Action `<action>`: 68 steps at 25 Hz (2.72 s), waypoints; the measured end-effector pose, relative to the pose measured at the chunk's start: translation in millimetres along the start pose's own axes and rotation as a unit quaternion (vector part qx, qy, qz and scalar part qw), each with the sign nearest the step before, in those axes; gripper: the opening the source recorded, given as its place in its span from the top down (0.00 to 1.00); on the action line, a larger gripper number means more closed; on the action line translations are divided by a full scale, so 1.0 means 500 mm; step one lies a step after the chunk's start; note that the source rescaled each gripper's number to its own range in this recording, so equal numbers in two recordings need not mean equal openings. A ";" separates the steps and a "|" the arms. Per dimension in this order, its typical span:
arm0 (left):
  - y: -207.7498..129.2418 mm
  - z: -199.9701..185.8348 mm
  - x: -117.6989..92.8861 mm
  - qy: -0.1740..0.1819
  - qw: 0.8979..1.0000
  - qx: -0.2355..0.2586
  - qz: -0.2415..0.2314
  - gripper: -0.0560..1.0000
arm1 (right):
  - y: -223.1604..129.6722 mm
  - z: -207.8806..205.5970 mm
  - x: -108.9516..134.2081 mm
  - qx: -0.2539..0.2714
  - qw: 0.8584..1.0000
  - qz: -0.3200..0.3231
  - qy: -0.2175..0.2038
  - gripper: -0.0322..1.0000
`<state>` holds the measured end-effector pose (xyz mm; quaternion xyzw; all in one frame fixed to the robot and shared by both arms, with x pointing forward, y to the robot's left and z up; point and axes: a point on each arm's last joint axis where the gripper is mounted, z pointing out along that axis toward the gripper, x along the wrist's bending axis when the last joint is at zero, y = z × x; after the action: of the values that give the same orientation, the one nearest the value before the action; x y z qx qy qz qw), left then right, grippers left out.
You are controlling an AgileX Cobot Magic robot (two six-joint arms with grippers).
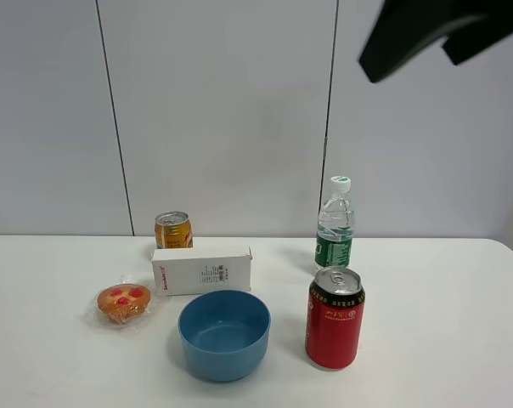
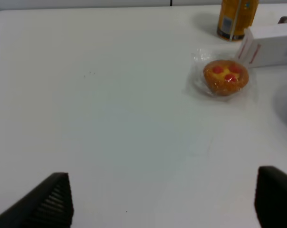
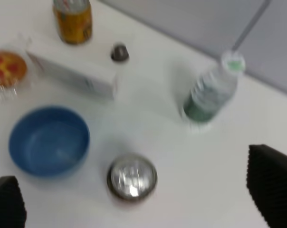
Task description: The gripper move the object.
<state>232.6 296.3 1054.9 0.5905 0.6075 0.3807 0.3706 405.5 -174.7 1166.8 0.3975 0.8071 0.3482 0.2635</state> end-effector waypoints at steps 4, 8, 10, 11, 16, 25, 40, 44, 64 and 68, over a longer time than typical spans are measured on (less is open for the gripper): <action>0.000 0.000 0.000 0.000 1.000 0.000 0.000 0.00 | -0.082 -0.049 -0.048 0.004 0.996 0.079 -0.050 0.02; 0.000 0.000 0.000 0.000 1.000 0.000 0.000 0.00 | -0.161 -0.072 -0.095 0.029 0.979 0.157 -0.123 0.02; 0.000 0.000 0.000 0.000 1.000 0.000 0.000 0.00 | -0.192 -0.085 -0.106 0.031 0.969 0.195 -0.146 0.02; 0.000 0.000 0.000 0.000 1.000 0.000 0.000 0.00 | -0.208 -0.092 -0.109 0.030 0.964 0.212 -0.156 0.02; 0.000 0.000 0.000 0.000 1.000 0.000 0.000 0.00 | -0.281 -0.119 -0.093 0.016 0.951 0.254 -0.175 0.02; 0.000 0.000 0.000 0.000 1.000 0.000 0.000 0.00 | -0.380 -0.143 -0.025 -0.049 0.950 0.258 -0.170 0.02; 0.000 0.000 0.000 0.000 1.000 0.000 0.000 0.00 | -0.428 -0.166 0.001 -0.041 0.949 0.246 -0.195 0.02; 0.000 0.000 0.000 0.000 1.000 0.000 0.000 0.00 | -0.430 -0.166 -0.002 -0.038 0.947 0.248 -0.202 0.02; 0.000 0.000 0.000 0.000 1.000 0.000 0.000 0.00 | -0.451 -0.193 0.003 -0.080 0.928 0.267 -0.247 0.02; 0.000 0.000 0.000 0.000 1.000 0.000 0.000 0.00 | -0.451 -0.193 0.003 -0.080 0.928 0.267 -0.246 0.02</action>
<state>232.6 296.3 1055.0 0.5904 0.6073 0.3809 0.3709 233.8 -306.8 1052.4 0.6489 0.5502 0.3604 0.3826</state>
